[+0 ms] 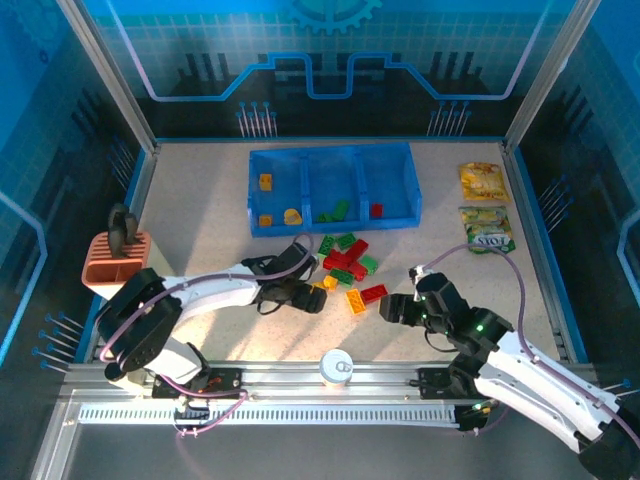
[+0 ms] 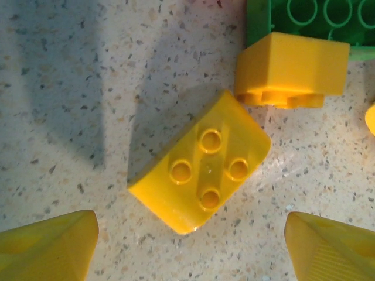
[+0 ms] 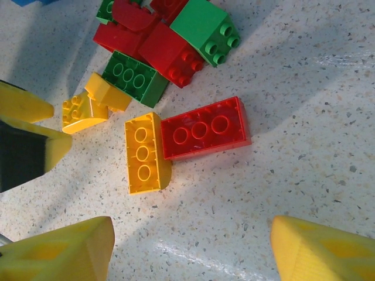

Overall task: Sort the legos into containers by color
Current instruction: Pick up the lego from the center of the table, then place the lego in the container.

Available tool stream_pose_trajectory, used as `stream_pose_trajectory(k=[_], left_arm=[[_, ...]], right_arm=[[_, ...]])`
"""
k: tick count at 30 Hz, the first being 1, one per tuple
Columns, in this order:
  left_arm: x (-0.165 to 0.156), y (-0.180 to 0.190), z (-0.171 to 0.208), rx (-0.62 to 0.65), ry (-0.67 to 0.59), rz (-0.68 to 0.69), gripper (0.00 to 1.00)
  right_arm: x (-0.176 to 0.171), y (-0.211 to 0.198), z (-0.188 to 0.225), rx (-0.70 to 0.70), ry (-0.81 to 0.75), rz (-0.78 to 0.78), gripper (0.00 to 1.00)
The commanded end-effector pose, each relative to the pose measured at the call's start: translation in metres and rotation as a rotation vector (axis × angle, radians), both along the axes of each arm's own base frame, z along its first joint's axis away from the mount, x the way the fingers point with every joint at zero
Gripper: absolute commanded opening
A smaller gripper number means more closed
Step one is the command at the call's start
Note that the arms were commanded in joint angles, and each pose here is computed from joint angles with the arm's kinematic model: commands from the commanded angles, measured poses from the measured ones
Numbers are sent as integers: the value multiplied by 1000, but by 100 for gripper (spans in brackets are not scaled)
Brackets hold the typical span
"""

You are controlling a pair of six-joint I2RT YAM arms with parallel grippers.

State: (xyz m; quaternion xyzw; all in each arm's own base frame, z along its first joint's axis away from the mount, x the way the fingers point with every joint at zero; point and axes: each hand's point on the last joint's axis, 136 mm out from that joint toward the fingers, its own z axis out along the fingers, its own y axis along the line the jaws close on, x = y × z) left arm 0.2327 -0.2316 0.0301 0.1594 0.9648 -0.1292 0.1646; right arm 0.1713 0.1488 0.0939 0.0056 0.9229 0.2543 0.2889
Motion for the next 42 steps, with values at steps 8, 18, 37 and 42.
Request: stream_pose_trajectory(k=[8, 18, 37, 42], left_arm=[[11, -12, -1, 51, -18, -36, 78], [11, -1, -14, 138, -29, -6, 60], [40, 52, 45, 98, -212, 244, 33], [78, 75, 72, 23, -234, 364, 33]], right_arm=[[-5, -7, -10, -21, 22, -28, 72], [0, 0, -14, -28, 41, -21, 72], [1, 5, -17, -15, 56, -14, 70], [-1, 6, -18, -6, 63, -14, 70]])
